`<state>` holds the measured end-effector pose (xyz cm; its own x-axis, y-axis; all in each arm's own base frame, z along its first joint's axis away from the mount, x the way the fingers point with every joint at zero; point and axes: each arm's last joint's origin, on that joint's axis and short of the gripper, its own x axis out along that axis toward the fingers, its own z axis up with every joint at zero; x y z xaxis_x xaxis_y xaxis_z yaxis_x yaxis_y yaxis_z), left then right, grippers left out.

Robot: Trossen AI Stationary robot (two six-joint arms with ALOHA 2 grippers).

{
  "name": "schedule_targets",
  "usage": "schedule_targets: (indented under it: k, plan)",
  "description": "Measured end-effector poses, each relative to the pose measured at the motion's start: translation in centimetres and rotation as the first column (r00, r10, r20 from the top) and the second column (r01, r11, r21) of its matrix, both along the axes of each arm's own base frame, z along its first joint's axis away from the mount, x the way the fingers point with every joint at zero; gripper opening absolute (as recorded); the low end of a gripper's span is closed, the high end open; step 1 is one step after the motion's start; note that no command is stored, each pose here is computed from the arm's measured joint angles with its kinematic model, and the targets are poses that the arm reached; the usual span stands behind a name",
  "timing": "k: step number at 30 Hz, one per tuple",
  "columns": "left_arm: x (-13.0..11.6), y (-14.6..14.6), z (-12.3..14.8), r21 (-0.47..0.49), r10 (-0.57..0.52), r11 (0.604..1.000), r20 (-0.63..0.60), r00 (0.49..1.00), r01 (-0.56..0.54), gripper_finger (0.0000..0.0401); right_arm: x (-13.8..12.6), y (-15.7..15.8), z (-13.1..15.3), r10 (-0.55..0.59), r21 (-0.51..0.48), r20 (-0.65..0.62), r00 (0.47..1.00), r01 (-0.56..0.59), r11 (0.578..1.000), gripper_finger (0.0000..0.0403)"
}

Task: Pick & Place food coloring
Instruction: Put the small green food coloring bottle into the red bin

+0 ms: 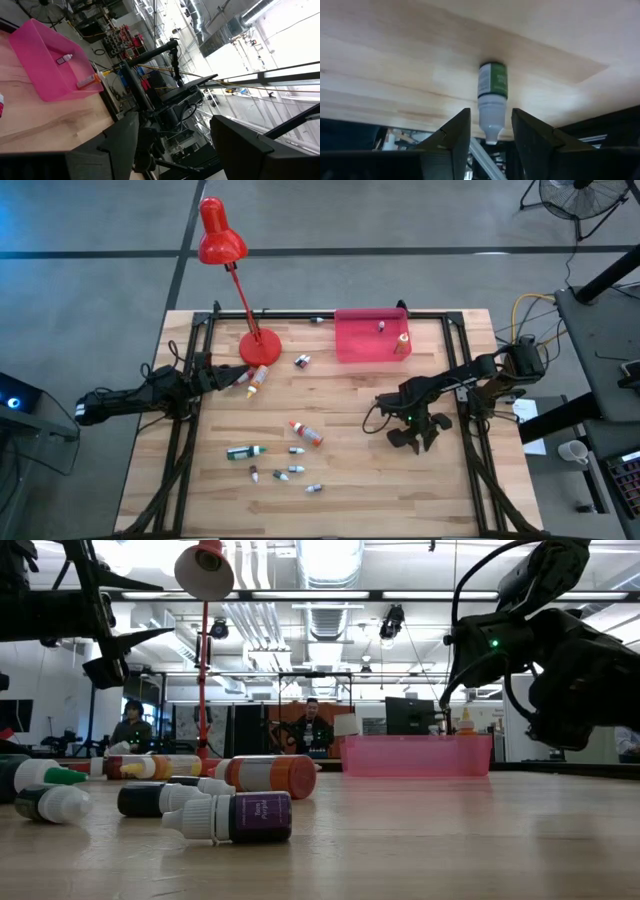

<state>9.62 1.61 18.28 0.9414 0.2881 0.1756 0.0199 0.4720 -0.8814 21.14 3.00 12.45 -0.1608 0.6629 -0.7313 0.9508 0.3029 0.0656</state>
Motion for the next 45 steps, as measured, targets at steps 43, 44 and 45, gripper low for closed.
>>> schedule_targets:
  k: [43,44,45]
  plan:
    - [0.0,0.0,0.0,0.003,0.000,1.000,-0.001,1.000,0.000,0.0220,-1.6,6.3,4.7,-0.233,-0.476,0.124,0.964,0.264,0.839,0.0179]
    - [0.0,0.0,0.0,0.003,0.000,1.000,-0.001,1.000,0.000,0.0220,-1.6,6.3,4.6,-0.232,-0.480,0.120,0.965,0.261,0.838,0.0176]
    - [0.0,0.0,0.0,0.003,0.000,1.000,-0.001,1.000,0.000,0.0220,-1.6,6.3,4.6,-0.232,-0.482,0.117,0.966,0.259,0.837,0.0173]
